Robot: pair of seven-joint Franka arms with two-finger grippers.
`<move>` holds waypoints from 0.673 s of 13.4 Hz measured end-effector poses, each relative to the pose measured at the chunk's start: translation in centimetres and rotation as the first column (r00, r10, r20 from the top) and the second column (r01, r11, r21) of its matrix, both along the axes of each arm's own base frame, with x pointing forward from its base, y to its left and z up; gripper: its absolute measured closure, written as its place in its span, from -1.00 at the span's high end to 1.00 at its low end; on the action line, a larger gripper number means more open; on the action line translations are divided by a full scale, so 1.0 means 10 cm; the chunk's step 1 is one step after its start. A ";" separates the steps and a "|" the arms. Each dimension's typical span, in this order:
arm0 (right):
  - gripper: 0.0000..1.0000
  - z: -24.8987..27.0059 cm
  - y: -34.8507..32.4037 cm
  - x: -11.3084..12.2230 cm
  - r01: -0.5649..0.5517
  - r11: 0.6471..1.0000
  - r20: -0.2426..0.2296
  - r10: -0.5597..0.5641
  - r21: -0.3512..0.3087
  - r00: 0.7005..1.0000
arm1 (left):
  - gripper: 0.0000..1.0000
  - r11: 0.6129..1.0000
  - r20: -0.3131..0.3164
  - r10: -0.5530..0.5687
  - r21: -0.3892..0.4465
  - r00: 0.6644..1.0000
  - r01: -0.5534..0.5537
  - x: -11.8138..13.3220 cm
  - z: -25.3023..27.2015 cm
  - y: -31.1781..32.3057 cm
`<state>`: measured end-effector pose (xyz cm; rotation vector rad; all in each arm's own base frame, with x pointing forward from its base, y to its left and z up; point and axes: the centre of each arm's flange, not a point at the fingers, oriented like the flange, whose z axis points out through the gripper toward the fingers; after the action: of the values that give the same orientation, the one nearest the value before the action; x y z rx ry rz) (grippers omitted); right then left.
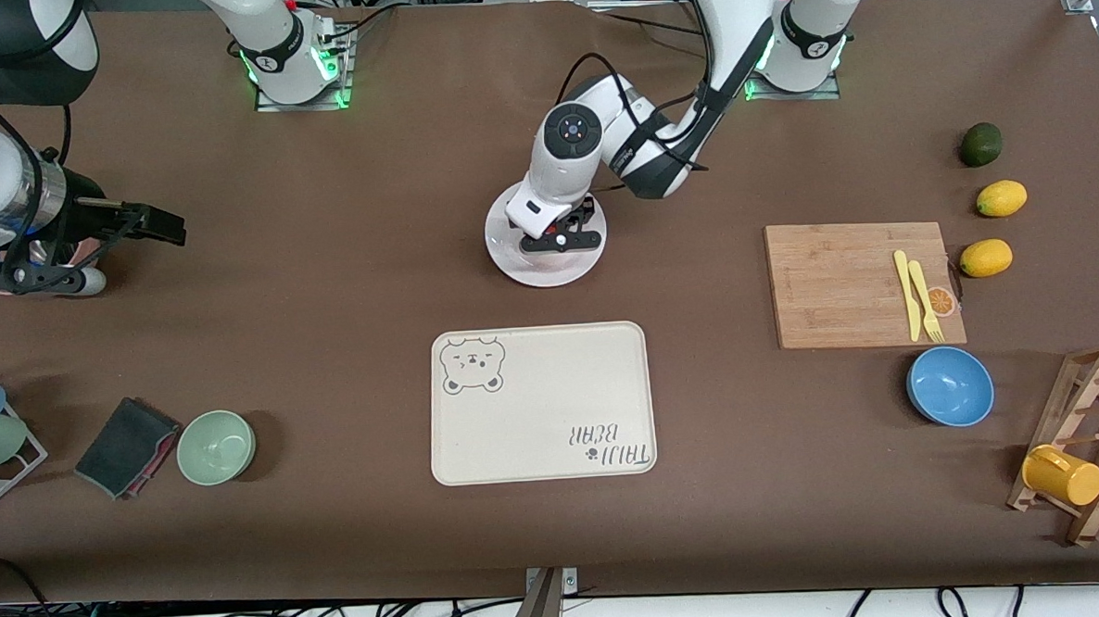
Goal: Place orange and plate with both arms
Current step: 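Carry the orange with the left gripper over the white plate, then release the orange onto the plate and raise the left gripper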
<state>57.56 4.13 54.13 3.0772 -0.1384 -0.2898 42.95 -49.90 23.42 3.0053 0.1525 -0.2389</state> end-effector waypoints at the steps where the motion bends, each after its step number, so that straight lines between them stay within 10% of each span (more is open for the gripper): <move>1: 1.00 0.00 0.00 0.00 0.000 1.000 0.000 0.000 0.000 1.000 | 0.47 1.000 -0.009 0.001 0.006 1.000 0.000 -0.01 -0.07 0.01; 9: 1.00 0.00 0.00 0.00 0.000 1.000 0.000 0.000 0.000 1.000 | 1.00 0.998 -0.030 0.057 0.035 0.998 -0.056 0.00 -0.03 -0.01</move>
<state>57.56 4.13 54.12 3.0772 -0.1384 -0.2901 42.99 -49.96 23.14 3.0270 0.2469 -0.2802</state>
